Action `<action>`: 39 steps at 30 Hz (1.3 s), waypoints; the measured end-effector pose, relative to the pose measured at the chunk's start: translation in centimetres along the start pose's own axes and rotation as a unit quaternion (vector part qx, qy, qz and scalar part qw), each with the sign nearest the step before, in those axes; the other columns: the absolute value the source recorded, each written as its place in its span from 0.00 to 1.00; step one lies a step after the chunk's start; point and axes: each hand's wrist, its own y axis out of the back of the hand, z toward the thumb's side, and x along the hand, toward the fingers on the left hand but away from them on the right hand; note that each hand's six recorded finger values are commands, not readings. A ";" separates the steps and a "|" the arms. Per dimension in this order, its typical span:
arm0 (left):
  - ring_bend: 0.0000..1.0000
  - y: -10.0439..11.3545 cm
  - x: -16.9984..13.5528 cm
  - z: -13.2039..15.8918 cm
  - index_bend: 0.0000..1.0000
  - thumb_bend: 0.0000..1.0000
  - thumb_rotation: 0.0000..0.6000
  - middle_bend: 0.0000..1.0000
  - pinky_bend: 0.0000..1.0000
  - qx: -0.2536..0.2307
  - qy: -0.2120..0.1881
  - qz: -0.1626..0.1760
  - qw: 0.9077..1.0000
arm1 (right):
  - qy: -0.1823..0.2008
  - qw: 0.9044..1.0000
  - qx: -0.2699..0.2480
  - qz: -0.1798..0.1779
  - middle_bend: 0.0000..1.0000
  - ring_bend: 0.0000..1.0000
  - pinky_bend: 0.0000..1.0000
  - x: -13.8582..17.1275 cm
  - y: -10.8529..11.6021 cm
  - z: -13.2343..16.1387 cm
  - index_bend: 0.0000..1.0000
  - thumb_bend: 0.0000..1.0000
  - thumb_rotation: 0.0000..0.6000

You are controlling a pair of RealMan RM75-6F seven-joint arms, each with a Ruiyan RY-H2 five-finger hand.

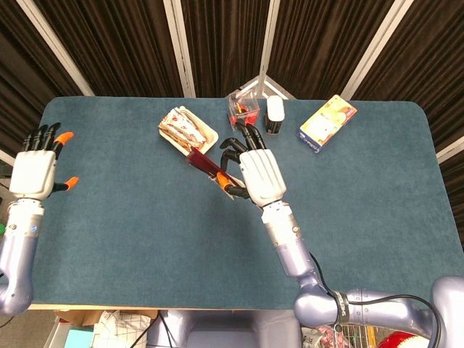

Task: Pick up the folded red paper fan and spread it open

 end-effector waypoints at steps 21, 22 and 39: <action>0.00 -1.9 6.2 10.2 0.30 0.11 1.00 0.06 0.00 -0.139 -0.107 -0.091 0.980 | -0.030 0.997 -0.070 0.024 0.36 0.08 0.06 0.3 0.3 1.7 0.75 0.58 1.00; 0.00 -1.9 6.3 10.8 0.31 0.11 1.00 0.06 0.00 -0.150 -0.115 -0.093 0.978 | -0.031 0.997 -0.073 0.024 0.36 0.08 0.06 0.3 0.4 1.8 0.75 0.58 1.00; 0.00 -3.4 4.4 19.3 0.38 0.13 1.00 0.08 0.00 -0.271 -0.186 -0.144 0.934 | -0.046 0.992 -0.116 0.032 0.36 0.08 0.06 0.7 0.6 2.3 0.76 0.58 1.00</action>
